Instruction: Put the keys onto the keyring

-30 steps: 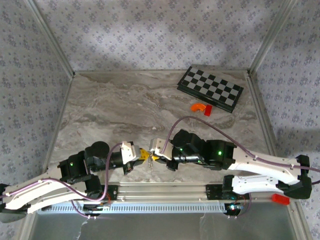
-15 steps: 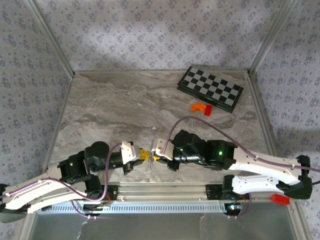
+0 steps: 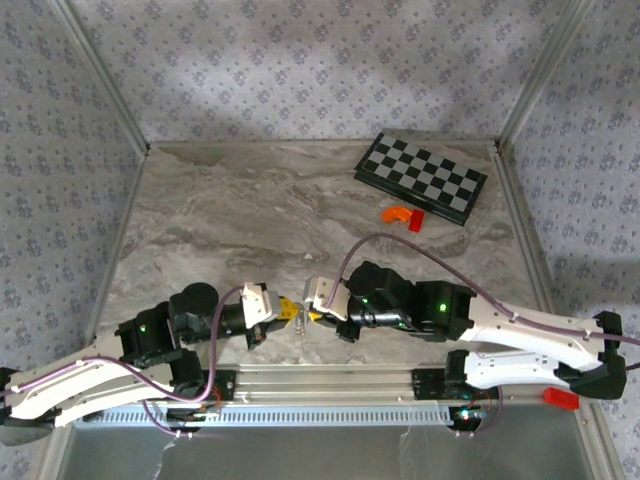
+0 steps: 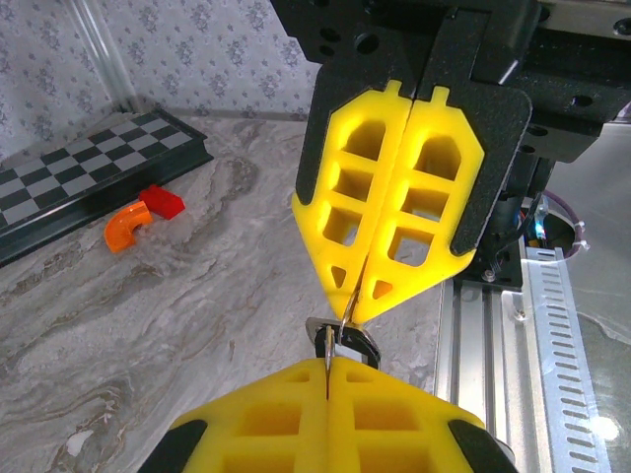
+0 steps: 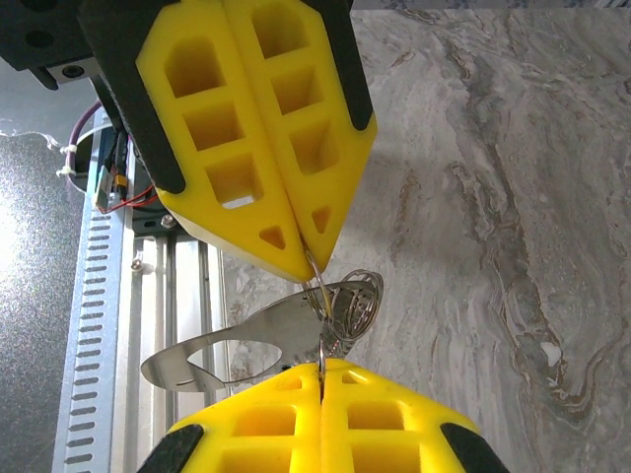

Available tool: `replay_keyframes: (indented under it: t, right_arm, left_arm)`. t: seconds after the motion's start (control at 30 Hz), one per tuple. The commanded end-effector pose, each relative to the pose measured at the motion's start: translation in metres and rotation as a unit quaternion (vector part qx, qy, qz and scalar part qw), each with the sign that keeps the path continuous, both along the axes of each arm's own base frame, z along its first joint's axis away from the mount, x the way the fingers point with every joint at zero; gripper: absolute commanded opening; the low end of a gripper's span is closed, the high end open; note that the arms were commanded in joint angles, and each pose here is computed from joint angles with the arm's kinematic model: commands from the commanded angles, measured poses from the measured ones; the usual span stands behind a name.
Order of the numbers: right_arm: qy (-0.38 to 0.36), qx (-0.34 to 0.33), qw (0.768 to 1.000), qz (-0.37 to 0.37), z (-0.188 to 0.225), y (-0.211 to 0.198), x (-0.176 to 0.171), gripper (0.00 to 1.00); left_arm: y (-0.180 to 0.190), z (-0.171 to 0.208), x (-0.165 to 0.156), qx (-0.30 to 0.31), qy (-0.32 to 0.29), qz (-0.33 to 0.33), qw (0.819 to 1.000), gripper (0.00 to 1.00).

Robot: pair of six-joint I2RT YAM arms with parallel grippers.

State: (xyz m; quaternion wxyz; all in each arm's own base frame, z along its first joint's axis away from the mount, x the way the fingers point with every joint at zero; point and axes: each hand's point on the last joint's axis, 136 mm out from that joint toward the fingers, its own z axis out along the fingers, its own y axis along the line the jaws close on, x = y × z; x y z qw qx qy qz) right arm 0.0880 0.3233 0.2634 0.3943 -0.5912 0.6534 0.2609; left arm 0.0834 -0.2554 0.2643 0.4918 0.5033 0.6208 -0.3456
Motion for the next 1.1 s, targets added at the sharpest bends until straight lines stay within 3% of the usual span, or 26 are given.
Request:
replay_keyframes:
  t: [0.0, 1.07]
  right_arm:
    - [0.0, 0.008, 1.0, -0.001, 0.004, 0.001, 0.0, 0.0]
    - [0.004, 0.002, 1.0, -0.016, -0.003, -0.003, 0.005, 0.0]
  left_arm:
    - [-0.002, 0.019, -0.003, -0.024, -0.014, -0.009, 1.0, 0.0]
    - [-0.002, 0.018, -0.004, -0.024, -0.013, -0.011, 1.0, 0.0]
